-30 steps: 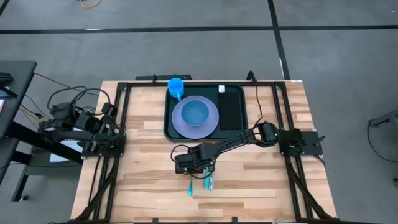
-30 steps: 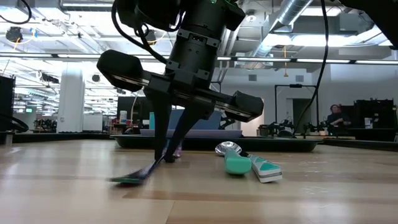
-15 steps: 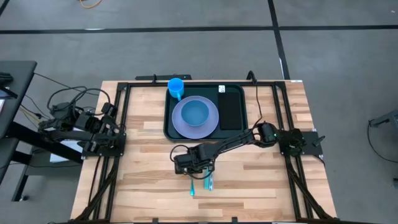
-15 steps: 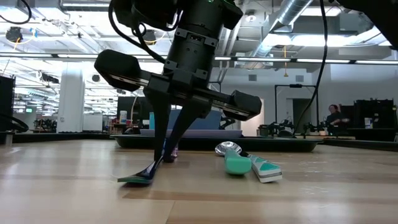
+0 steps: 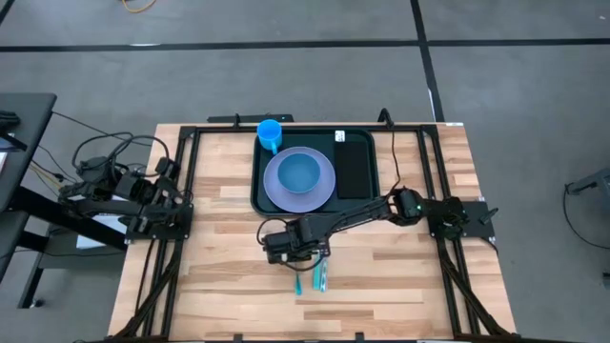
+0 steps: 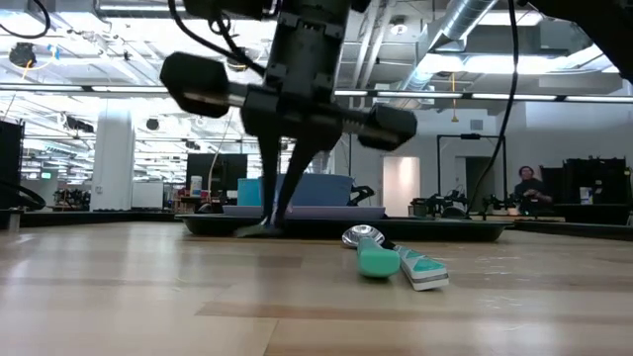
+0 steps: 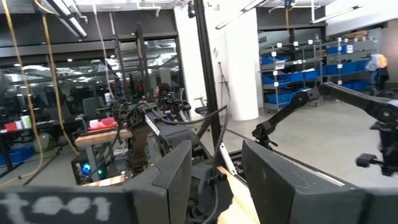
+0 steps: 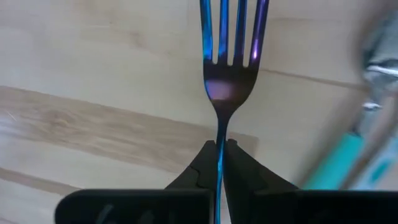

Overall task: Set up tray
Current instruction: Put the blue fork on the black napkin

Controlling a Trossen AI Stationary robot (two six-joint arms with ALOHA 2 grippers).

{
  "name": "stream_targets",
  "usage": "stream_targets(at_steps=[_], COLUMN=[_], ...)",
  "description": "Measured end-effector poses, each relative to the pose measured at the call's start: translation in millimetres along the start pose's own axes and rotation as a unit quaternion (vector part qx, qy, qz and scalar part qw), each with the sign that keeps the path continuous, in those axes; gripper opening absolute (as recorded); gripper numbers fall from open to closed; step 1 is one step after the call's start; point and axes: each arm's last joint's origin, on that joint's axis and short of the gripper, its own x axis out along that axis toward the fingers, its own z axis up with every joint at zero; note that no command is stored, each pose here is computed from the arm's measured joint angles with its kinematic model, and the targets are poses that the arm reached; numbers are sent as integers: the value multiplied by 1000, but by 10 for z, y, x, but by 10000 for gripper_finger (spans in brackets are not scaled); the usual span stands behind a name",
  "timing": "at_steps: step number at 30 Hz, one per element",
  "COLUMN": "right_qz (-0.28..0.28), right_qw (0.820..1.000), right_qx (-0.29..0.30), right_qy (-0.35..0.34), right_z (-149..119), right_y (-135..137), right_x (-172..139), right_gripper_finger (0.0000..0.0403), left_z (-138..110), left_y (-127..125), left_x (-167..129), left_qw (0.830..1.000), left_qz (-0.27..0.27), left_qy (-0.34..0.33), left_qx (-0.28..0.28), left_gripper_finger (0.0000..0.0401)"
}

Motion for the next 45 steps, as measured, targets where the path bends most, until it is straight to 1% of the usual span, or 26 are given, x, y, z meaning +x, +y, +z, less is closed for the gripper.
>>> stream_targets(at_steps=[4,8,14,20,28,32,37,42,45], right_qz=[-32,-84,-156,-137,-130,-126,-127,-145,-160], right_qw=[999,996,988,991,990,989,986,983,981], right_qx=[0,4,4,-6,-43,-55,-54,-19,23], right_qy=[0,-2,-2,-12,-37,-56,-91,-109,-104], right_z=[-2,44,192,497,1017,1270,1471,1559,1625], right_y=[-30,-102,-215,-224,-294,-363,-582,-1018,-1308], right_x=[-142,-310,-582,-753,-897,-1034,-1345,-1672,-1716], right_gripper_finger=[2,1,3,1,1,1,0,0,0], left_z=[0,0,0,0,-7,-18,-43,-64,-68], left_y=[-8,-8,-8,-8,-9,-18,-20,-22,-22], left_x=[0,0,0,1,0,0,0,-2,-2], left_qw=[1000,1000,1000,1000,1000,1000,999,999,999], left_qz=[-14,-15,-14,-14,-15,-29,-30,-30,-30], left_qy=[-1,-1,-1,-1,3,7,20,30,32], left_qx=[0,0,0,0,-1,-2,-5,-9,-9], left_gripper_finger=[133,133,133,133,133,133,133,133,133])
